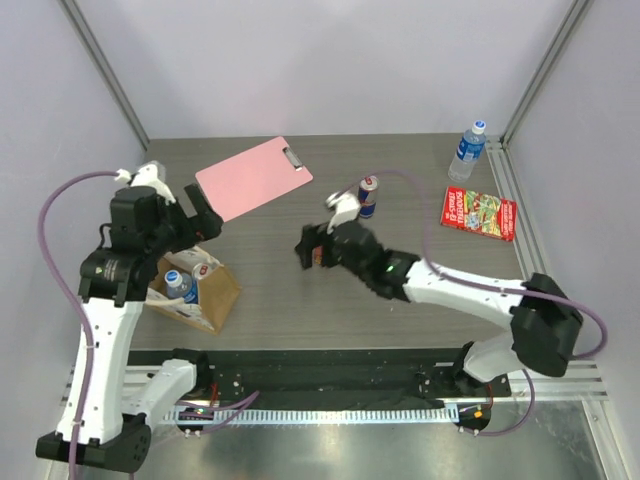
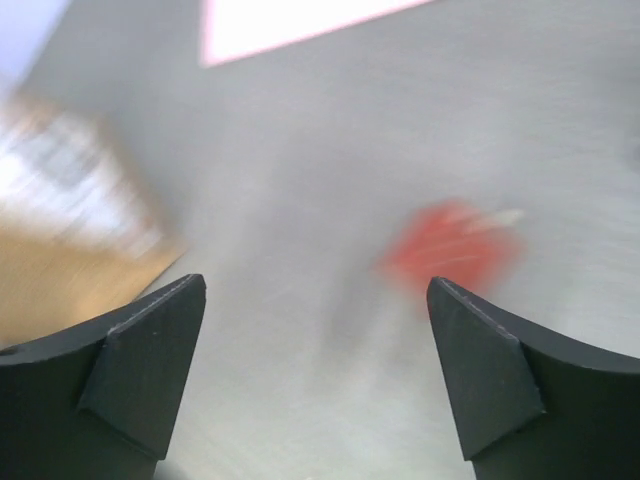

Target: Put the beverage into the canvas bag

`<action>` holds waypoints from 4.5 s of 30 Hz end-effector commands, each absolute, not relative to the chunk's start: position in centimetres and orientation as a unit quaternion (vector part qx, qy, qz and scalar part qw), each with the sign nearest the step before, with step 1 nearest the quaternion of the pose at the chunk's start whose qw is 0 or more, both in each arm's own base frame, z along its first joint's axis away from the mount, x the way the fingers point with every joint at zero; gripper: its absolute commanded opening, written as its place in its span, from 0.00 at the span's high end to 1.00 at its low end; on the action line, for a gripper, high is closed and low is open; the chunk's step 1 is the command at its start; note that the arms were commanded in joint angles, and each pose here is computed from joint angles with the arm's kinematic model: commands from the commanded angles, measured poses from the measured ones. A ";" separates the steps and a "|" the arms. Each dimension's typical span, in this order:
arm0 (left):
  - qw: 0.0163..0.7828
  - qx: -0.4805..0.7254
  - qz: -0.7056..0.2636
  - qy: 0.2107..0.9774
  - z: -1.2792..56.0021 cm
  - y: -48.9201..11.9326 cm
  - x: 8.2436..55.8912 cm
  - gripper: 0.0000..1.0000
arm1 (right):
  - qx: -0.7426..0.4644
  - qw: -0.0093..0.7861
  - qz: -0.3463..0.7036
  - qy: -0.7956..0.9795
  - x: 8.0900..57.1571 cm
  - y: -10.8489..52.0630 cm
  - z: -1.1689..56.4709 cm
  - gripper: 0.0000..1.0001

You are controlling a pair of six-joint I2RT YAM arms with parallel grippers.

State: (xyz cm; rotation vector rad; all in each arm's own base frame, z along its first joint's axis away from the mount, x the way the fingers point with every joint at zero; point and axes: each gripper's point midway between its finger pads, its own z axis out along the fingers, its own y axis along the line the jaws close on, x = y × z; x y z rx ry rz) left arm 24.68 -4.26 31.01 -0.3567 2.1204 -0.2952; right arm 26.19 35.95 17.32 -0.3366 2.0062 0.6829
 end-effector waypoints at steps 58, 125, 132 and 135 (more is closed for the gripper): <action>0.498 0.024 -0.202 0.843 26.0 -13.0 26.9 0.00 | -0.170 0.500 0.164 0.833 28.3 24.0 20.4 0.76; 0.381 0.273 -0.122 0.875 17.7 -29.8 19.3 0.09 | 0.003 0.499 0.112 0.859 26.3 13.3 16.7 0.05; 0.368 0.273 -0.143 0.877 17.3 -30.7 18.6 0.09 | -0.001 0.501 0.118 0.857 26.2 13.4 16.8 0.05; 0.358 0.275 -0.157 0.878 16.8 -31.2 18.1 0.09 | -0.001 0.501 0.120 0.857 26.2 13.4 16.7 0.05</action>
